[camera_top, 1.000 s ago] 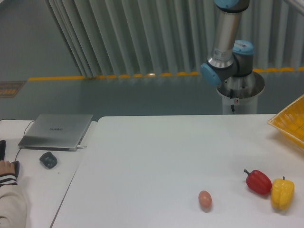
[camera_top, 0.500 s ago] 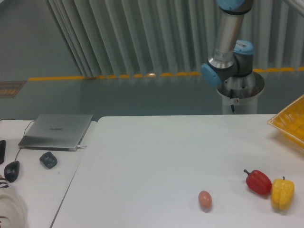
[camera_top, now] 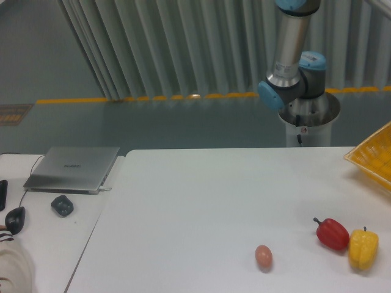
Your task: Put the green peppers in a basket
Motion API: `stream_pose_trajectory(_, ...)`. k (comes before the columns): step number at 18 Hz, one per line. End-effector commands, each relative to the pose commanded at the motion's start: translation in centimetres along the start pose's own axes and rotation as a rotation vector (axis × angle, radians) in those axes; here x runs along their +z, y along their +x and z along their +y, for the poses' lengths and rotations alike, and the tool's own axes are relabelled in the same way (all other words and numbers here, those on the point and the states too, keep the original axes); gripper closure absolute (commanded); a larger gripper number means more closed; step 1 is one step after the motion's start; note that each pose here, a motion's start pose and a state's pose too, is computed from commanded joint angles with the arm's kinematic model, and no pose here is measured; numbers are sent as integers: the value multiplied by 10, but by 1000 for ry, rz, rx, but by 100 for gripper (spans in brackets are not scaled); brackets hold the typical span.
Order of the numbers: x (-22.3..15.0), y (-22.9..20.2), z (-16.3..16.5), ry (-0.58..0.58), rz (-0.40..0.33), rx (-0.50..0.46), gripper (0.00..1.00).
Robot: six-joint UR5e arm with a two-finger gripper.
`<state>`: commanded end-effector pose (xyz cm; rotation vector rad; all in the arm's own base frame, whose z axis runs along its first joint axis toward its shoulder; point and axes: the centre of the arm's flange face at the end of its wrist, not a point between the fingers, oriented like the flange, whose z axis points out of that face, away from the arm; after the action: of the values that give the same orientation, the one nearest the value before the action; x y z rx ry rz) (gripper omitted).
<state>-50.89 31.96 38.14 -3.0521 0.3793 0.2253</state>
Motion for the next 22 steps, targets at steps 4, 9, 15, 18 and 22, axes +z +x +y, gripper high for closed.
stream_pose_trajectory(4, -17, 4, -26, 7, 23, 166, 0)
stream_pose_trajectory(9, -26, 6, -30, 14, 36, 457, 0)
stream_pose_trajectory(15, -15, 2, -37, 16, 52, 599, 0)
stream_pose_trajectory(18, -10, 4, -42, 19, 62, 607, 0)
stream_pose_trajectory(22, -6, 4, -42, 20, 68, 608, 0)
